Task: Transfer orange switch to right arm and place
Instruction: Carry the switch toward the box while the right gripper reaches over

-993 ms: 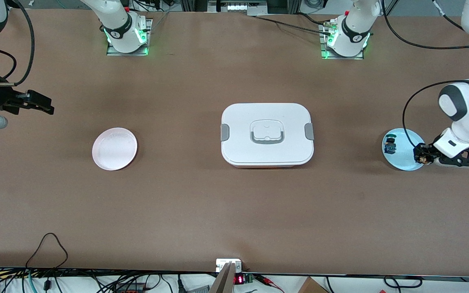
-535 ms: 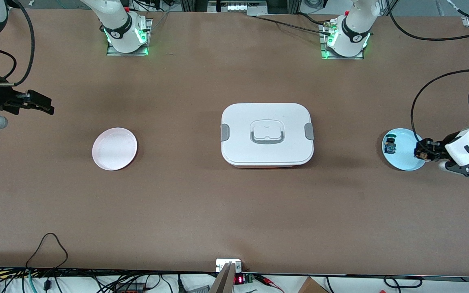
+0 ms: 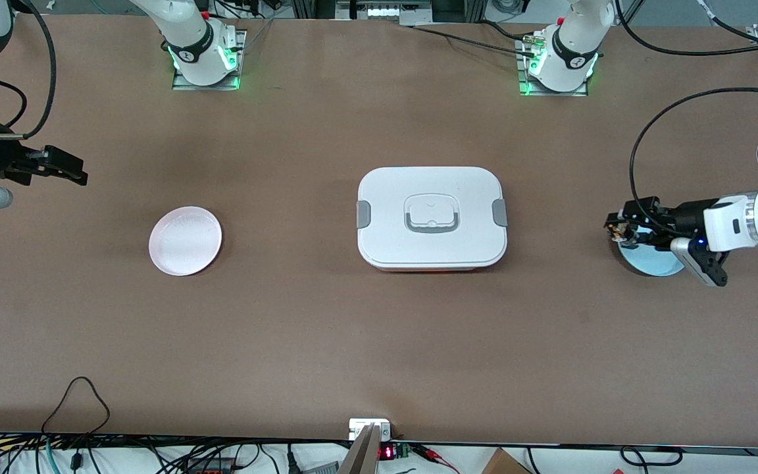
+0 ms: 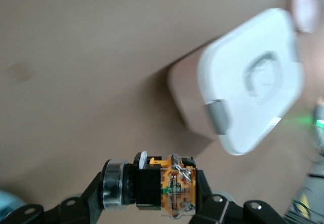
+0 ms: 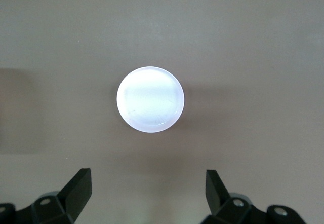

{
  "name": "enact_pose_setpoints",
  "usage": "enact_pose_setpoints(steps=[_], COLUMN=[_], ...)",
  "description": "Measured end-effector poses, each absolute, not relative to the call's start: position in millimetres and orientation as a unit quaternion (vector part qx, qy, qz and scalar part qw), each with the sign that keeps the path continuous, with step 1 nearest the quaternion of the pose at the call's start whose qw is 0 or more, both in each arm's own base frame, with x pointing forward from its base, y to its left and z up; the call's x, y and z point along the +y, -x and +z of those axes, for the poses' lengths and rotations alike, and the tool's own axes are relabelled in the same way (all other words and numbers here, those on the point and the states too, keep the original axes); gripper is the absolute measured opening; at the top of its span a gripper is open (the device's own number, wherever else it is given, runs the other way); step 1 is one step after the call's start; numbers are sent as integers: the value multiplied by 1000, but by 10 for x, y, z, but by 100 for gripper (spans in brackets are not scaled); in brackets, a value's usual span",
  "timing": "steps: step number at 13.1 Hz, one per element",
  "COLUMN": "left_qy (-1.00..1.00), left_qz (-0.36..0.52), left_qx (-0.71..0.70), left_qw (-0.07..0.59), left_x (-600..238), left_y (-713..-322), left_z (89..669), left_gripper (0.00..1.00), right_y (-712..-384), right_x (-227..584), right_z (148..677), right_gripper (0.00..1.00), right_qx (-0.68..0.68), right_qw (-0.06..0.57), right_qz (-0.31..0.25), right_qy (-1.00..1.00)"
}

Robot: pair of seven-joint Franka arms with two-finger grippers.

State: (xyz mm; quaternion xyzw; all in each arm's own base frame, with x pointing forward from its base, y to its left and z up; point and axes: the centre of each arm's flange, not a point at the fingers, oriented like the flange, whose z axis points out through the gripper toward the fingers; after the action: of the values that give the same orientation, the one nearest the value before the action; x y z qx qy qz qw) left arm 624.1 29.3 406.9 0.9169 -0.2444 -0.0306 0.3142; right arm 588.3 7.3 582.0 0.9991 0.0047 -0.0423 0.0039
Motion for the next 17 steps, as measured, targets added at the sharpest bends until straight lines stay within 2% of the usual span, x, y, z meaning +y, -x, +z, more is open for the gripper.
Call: enact_pose_setpoints(steps=[4,9,10,12,17], left_qy=[-846,-715,-690,-646,-576], left_qz=[32,151,179,232,360], left_qx=[-331,-432,-442,-455,-472], left_qw=[417,529,544,567,563], left_x=[-397,-1126,-1199,-1356,-2019], left_y=[-6264,-6255,-6266,-6280,-6291], left_z=[4268,4420,4451,4534,4643], left_gripper=[72,72,72,72,72], right_y=[-5883,-5873,-5871,-5867,-5892], right_x=[72,55,92,280,616], right_z=[5820,5813,5810,5825,5854], right_gripper=[100,100,100,100,100], right_qx=[5,10,12,12,8], right_qw=[4,1,-15,-97,-261], right_qz=[-42,-46,-47,-48,-58], right_qy=[-999,-999,-999,-994,-963])
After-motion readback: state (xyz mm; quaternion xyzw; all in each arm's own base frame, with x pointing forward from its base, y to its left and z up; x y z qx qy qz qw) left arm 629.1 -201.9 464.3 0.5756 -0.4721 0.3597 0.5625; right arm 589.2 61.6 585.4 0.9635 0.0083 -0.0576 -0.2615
